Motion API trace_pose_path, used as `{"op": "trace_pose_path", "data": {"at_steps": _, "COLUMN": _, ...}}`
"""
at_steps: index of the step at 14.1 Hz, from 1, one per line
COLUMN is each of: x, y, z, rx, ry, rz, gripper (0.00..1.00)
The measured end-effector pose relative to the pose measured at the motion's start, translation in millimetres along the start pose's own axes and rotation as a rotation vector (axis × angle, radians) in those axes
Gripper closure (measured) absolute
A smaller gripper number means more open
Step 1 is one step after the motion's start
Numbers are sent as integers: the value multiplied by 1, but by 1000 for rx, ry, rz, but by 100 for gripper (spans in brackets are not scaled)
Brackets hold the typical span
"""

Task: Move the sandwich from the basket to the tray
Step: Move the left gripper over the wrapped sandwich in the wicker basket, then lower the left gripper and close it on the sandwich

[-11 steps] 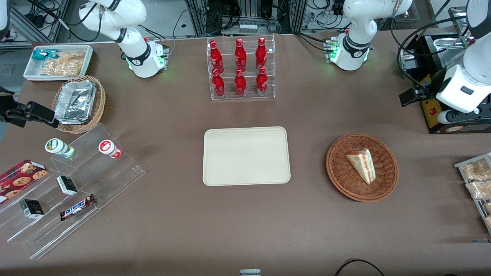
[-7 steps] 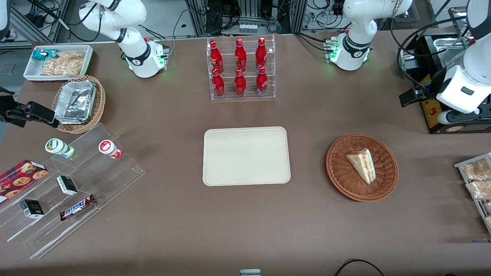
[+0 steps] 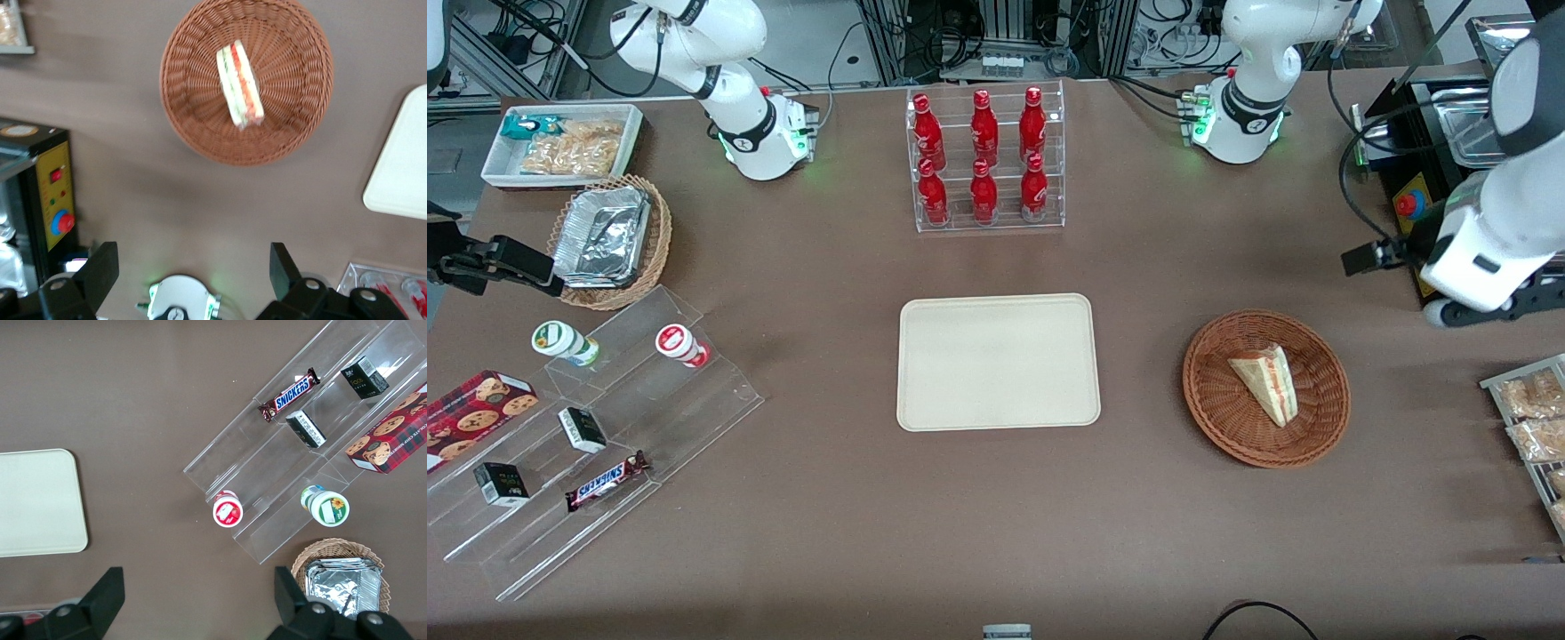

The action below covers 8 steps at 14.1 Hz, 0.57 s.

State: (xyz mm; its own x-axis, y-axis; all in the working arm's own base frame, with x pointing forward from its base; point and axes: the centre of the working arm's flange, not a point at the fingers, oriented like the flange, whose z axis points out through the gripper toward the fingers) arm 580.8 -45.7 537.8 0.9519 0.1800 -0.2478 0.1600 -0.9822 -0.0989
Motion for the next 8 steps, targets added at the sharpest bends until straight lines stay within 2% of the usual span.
{"op": "trace_pose_path", "data": {"at_steps": 4, "x": 45, "y": 17, "z": 92, "rx": -21, "ry": 19, "rz": -5, "gripper": 0}}
{"op": "trace_pose_path", "data": {"at_steps": 8, "x": 52, "y": 28, "z": 166, "rx": -51, "ry": 82, "rz": -124, "gripper": 0}}
